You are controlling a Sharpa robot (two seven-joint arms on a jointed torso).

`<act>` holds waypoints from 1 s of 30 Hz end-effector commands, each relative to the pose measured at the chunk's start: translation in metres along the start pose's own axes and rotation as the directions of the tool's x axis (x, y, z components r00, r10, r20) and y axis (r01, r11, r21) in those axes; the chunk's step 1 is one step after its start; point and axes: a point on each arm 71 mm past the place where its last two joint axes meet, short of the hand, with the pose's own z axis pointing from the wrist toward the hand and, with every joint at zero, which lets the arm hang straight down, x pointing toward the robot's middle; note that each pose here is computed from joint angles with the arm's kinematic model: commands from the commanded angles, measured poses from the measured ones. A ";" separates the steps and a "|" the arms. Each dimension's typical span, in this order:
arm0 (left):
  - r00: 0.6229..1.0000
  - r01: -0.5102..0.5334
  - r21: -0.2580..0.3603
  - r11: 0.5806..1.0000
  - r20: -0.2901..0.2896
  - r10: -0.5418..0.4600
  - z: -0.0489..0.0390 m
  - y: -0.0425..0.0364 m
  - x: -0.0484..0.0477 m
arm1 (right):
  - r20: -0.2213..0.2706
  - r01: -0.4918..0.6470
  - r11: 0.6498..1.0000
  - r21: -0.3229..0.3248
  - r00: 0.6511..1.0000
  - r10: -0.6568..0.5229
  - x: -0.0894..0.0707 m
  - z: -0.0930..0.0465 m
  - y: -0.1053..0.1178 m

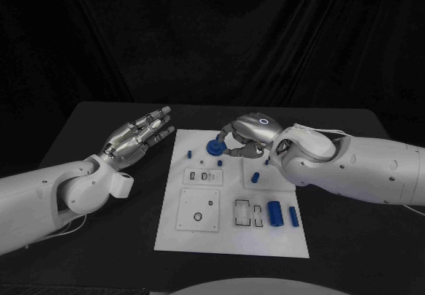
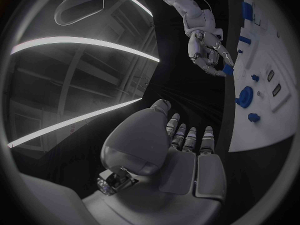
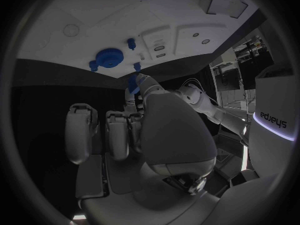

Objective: Assemble the parts on the task board

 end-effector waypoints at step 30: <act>1.000 0.017 0.000 1.000 -0.022 -0.016 0.0022 0.0011 0.0030 | -0.164 0.030 1.000 -0.010 0.986 -0.031 0.041 0.005 0.026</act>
